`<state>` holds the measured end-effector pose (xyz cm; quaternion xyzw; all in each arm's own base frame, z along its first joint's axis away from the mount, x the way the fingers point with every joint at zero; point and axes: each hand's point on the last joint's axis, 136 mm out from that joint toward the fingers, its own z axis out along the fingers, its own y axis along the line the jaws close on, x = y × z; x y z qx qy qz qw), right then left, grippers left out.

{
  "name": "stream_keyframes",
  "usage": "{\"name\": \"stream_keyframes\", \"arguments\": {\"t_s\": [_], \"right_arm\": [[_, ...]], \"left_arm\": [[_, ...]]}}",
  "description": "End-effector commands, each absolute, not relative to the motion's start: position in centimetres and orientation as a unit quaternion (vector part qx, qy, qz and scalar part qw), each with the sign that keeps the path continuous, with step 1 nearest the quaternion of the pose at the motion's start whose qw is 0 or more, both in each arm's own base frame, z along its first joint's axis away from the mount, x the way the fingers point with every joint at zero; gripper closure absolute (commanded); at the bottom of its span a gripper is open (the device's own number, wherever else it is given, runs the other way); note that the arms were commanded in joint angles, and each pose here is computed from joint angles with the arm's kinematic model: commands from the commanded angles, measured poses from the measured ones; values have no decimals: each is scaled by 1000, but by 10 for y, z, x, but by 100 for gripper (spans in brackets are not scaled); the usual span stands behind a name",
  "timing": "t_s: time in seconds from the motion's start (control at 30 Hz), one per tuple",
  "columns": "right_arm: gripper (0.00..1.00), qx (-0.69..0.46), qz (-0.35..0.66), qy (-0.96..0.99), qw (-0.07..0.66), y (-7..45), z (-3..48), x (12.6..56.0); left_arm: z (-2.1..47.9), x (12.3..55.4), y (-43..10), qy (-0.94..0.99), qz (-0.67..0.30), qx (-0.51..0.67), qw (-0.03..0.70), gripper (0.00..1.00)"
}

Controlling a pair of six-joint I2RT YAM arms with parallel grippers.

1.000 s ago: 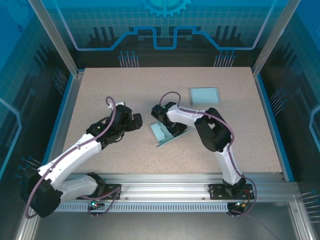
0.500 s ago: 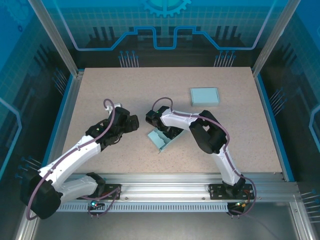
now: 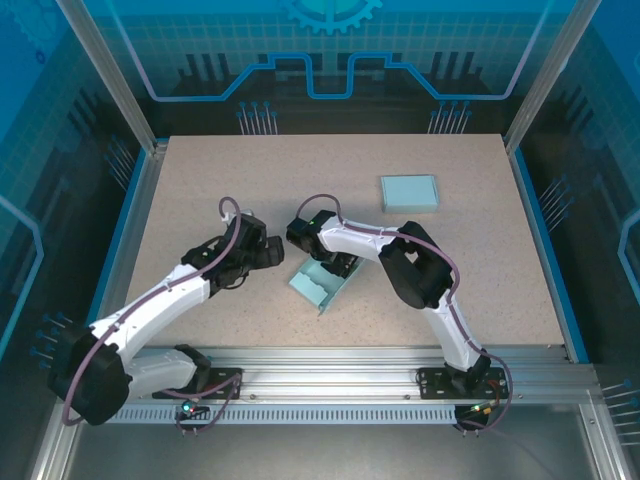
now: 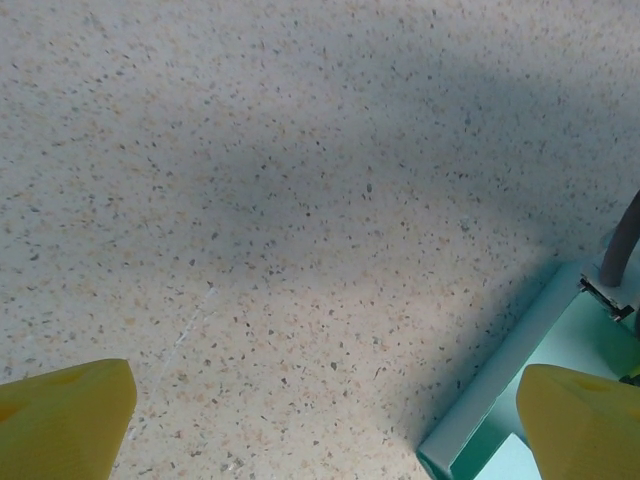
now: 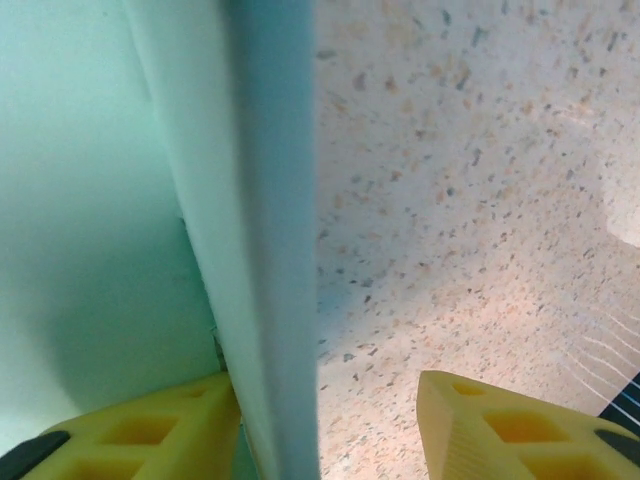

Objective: Fold the paper box

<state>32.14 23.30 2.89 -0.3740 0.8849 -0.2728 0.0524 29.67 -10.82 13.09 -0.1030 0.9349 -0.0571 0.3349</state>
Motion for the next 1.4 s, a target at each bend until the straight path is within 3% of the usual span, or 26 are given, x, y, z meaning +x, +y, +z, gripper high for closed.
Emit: {"name": "stream_keyframes", "arguments": {"t_s": [0.0,0.53,0.87,1.1,1.37], "right_arm": [[47,-394,-225,889,60,254,44,310],[34,-396,-158,897,116,273,87,312],[33,-387,-114,908,111,281,74,322],[31,-370,-73,909,178,290,124,326],[29,-317,-40,910,265,277,189,321]], "left_arm": [[126,301,-116,940,-70,-82,324,1],[101,308,-165,954,-146,-2,264,13],[77,333,-163,965,-87,12,246,20],[64,346,-164,971,-63,15,232,29],[53,343,-180,972,-102,19,213,31]]}}
